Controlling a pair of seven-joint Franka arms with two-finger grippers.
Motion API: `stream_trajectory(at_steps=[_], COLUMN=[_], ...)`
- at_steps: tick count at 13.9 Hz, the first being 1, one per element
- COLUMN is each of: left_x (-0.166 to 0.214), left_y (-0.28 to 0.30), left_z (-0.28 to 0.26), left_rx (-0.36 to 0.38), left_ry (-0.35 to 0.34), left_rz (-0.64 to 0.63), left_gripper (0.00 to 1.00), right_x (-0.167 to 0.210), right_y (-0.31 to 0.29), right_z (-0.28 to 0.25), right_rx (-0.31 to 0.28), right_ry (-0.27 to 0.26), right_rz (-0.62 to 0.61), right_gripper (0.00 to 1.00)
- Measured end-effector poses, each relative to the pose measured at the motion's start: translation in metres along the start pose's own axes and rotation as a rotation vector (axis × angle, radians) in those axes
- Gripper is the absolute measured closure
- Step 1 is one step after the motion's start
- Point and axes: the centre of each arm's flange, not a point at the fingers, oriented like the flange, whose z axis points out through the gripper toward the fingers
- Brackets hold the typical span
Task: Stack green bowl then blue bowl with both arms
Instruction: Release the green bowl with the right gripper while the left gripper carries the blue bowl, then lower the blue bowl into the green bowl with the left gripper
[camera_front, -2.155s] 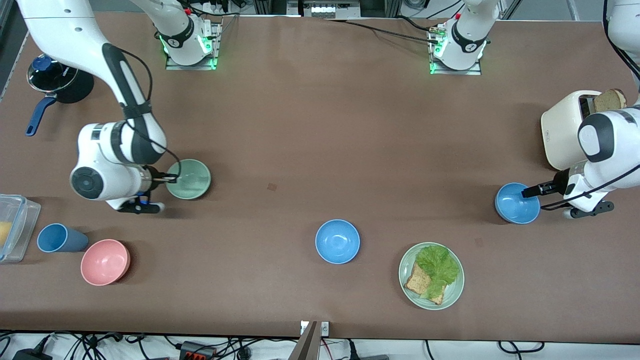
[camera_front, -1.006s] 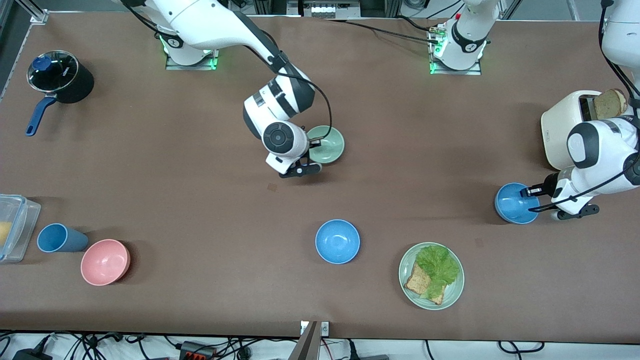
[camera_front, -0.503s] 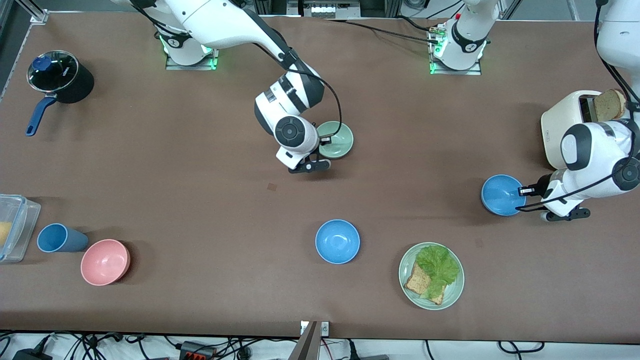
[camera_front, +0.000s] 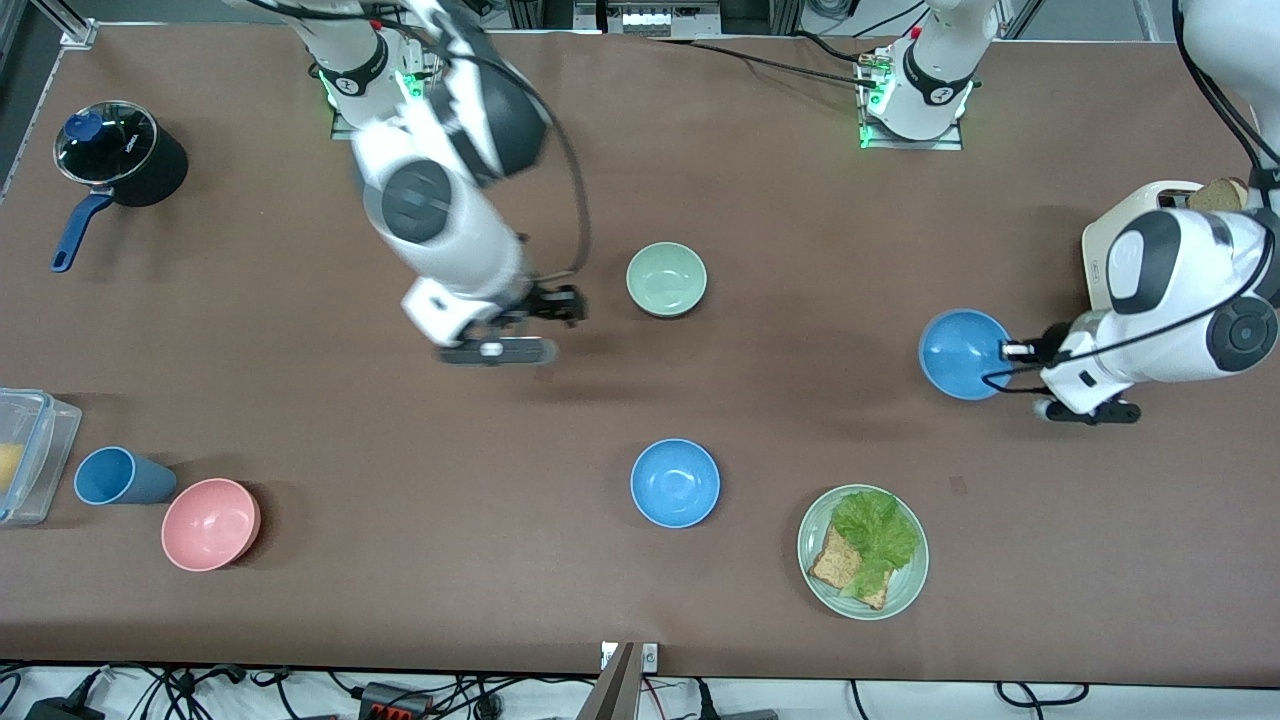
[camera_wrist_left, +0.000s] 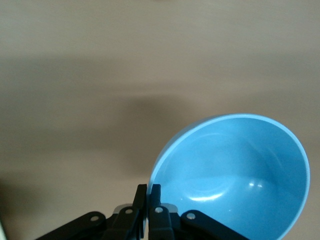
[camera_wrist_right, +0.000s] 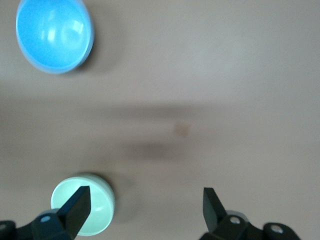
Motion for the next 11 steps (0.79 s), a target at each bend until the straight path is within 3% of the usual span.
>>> stream_trajectory(at_steps=[4, 8, 11], left_x=[-0.022, -0.058, -0.081], left_y=[0.108, 0.228, 0.293], left_z=[-0.04, -0.046, -0.036], left_rx=[-0.043, -0.104, -0.116], left_ry=[-0.013, -0.041, -0.033], left_rz=[-0.07, -0.196, -0.243], left_gripper=[0.95, 0.95, 0.95], right_x=[0.052, 0.073, 0.082], right_y=[0.116, 0.206, 0.26], right_z=[-0.049, -0.065, -0.077], right_rx=[-0.044, -0.106, -0.093], right_ry=[0.093, 0.075, 0.079], right_rz=[0.077, 0.089, 0.074], right_gripper=[0.0, 0.0, 0.0])
